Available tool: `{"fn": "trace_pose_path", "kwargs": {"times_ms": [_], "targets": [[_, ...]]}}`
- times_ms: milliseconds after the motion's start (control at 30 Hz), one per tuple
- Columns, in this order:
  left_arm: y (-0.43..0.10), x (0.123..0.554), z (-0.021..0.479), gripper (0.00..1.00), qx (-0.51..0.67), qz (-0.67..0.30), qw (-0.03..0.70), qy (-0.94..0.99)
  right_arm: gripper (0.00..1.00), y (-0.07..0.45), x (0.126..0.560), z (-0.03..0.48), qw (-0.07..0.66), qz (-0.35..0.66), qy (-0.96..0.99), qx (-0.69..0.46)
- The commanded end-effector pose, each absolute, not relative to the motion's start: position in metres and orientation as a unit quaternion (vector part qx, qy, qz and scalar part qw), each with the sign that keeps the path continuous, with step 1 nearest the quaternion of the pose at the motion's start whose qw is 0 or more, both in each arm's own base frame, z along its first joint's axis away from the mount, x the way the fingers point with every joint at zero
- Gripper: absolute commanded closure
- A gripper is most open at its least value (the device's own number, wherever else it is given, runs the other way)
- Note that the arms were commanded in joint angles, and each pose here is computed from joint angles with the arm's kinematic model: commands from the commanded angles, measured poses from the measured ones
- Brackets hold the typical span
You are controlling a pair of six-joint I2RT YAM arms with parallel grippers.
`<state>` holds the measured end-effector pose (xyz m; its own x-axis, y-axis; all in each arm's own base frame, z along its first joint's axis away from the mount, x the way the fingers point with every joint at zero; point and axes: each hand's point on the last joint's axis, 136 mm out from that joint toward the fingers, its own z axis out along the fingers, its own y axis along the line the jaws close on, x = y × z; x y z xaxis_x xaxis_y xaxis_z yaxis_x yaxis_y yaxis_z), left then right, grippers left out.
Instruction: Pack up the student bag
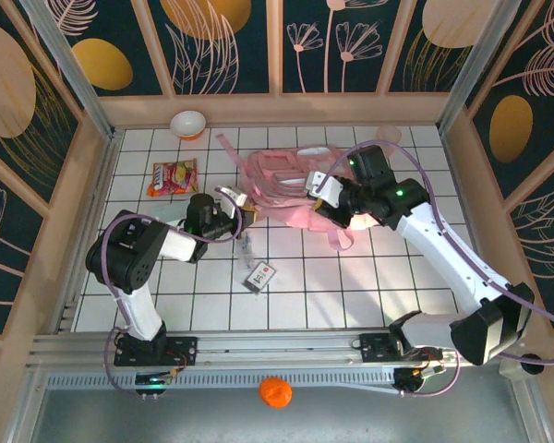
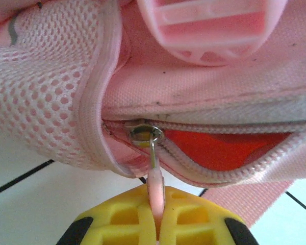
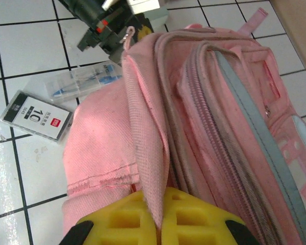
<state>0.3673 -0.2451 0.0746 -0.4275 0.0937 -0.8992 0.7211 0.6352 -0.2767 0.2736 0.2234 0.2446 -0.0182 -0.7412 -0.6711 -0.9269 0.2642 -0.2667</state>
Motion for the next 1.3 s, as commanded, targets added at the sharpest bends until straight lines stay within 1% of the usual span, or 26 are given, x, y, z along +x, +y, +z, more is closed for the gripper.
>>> {"fn": "trace_pose_path", "kwargs": {"times_ms": [0, 133, 233, 500, 700, 867, 1100, 1233, 1267], "targets": [[-0.26, 0.35, 0.105, 1.0, 0.308, -0.379, 0.466, 0.738, 1.0, 0.223, 0.293, 0.272, 0.434, 0.092, 0.7, -0.559], [-0.262, 0.338, 0.119, 1.0, 0.317, -0.397, 0.449, 0.735, 1.0, 0.223, 0.302, 0.26, 0.445, 0.072, 0.716, -0.533], [-0.262, 0.332, 0.126, 1.0, 0.322, -0.403, 0.436, 0.738, 1.0, 0.234, 0.297, 0.251, 0.447, 0.076, 0.714, -0.534], [-0.266, 0.311, 0.147, 1.0, 0.359, -0.416, 0.402, 0.733, 1.0, 0.245, 0.31, 0.242, 0.479, 0.082, 0.738, -0.469], [-0.283, 0.277, 0.176, 1.0, 0.409, -0.485, 0.351, 0.689, 1.0, 0.263, 0.313, 0.234, 0.483, 0.092, 0.749, -0.444], [-0.293, 0.26, 0.189, 1.0, 0.447, -0.484, 0.332, 0.675, 1.0, 0.269, 0.319, 0.226, 0.483, 0.1, 0.764, -0.416], [-0.316, 0.245, 0.217, 1.0, 0.475, -0.504, 0.325, 0.643, 1.0, 0.282, 0.318, 0.216, 0.48, 0.117, 0.762, -0.42], [-0.327, 0.236, 0.226, 1.0, 0.489, -0.509, 0.326, 0.63, 1.0, 0.288, 0.305, 0.217, 0.481, 0.142, 0.739, -0.45], [-0.326, 0.237, 0.226, 0.96, 0.488, -0.504, 0.33, 0.632, 1.0, 0.287, 0.301, 0.218, 0.483, 0.146, 0.731, -0.459]]}}
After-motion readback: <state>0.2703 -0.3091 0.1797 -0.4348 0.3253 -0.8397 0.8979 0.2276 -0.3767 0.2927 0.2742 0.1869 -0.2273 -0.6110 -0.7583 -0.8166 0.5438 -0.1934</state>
